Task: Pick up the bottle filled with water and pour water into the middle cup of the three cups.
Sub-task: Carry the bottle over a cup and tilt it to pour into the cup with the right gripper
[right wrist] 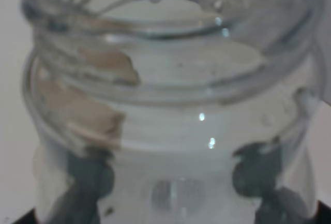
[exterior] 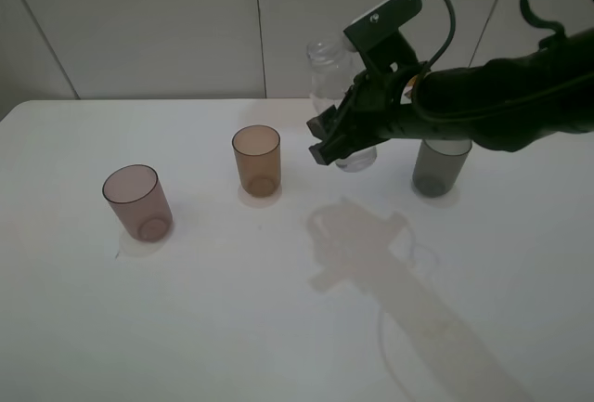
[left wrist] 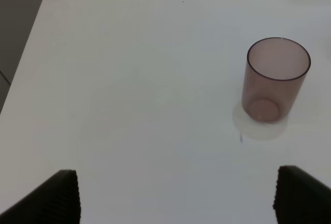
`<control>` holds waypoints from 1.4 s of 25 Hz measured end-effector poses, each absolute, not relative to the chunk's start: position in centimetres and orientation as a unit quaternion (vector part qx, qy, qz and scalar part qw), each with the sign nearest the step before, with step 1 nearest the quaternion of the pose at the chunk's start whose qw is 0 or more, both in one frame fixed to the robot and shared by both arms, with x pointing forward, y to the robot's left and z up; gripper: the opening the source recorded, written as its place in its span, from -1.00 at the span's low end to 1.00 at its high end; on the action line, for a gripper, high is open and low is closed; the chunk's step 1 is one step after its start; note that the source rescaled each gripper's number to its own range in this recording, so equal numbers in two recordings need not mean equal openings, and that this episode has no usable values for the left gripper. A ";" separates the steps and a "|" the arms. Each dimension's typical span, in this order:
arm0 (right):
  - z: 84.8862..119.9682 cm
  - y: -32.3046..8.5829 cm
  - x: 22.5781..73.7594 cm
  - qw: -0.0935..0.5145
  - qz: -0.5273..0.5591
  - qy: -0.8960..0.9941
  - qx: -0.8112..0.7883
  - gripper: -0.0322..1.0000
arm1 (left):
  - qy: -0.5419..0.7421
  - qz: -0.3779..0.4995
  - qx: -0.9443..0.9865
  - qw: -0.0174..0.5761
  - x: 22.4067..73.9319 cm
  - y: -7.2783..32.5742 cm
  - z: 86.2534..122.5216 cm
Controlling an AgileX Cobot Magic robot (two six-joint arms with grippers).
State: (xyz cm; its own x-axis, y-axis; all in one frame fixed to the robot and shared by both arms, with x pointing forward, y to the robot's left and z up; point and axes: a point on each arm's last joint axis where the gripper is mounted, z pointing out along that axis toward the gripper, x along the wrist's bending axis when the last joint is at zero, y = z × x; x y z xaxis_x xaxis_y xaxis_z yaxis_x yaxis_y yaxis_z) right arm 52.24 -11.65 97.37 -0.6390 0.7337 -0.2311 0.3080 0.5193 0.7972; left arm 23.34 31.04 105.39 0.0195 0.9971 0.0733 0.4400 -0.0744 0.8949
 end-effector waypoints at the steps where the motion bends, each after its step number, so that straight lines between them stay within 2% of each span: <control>1: 98.0 -11.6 52.7 0.291 0.374 0.825 0.307 -0.89 | 0.580 0.392 0.619 0.355 23.3 31.0 105.4; 8: 99.8 -10.7 55.3 0.323 0.362 0.836 0.256 -0.89 | 0.580 0.392 0.619 0.355 23.3 31.0 105.4; 14: 97.1 -9.5 57.2 0.312 0.330 0.860 0.233 -0.89 | 0.580 0.392 0.619 0.355 23.3 31.0 105.4; 20: 94.7 -9.0 58.0 0.323 0.279 0.893 0.142 -0.89 | 0.580 0.392 0.619 0.355 23.3 31.0 105.4; 28: 93.6 -8.4 58.4 0.354 0.249 0.901 0.012 -0.89 | 0.580 0.392 0.619 0.355 23.3 31.0 105.4; 35: 93.1 -7.6 60.5 0.367 0.220 0.904 -0.025 -0.89 | 0.580 0.392 0.619 0.355 23.3 31.0 105.4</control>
State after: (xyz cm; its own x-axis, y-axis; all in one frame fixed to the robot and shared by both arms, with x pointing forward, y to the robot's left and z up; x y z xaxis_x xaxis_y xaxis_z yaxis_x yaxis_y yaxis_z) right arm 60.48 -7.62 93.09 -0.7296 0.1170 -0.6738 -0.2057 0.9021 0.3794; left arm 23.34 31.04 105.39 0.0195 0.9971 0.0733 0.4400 -0.0744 0.8949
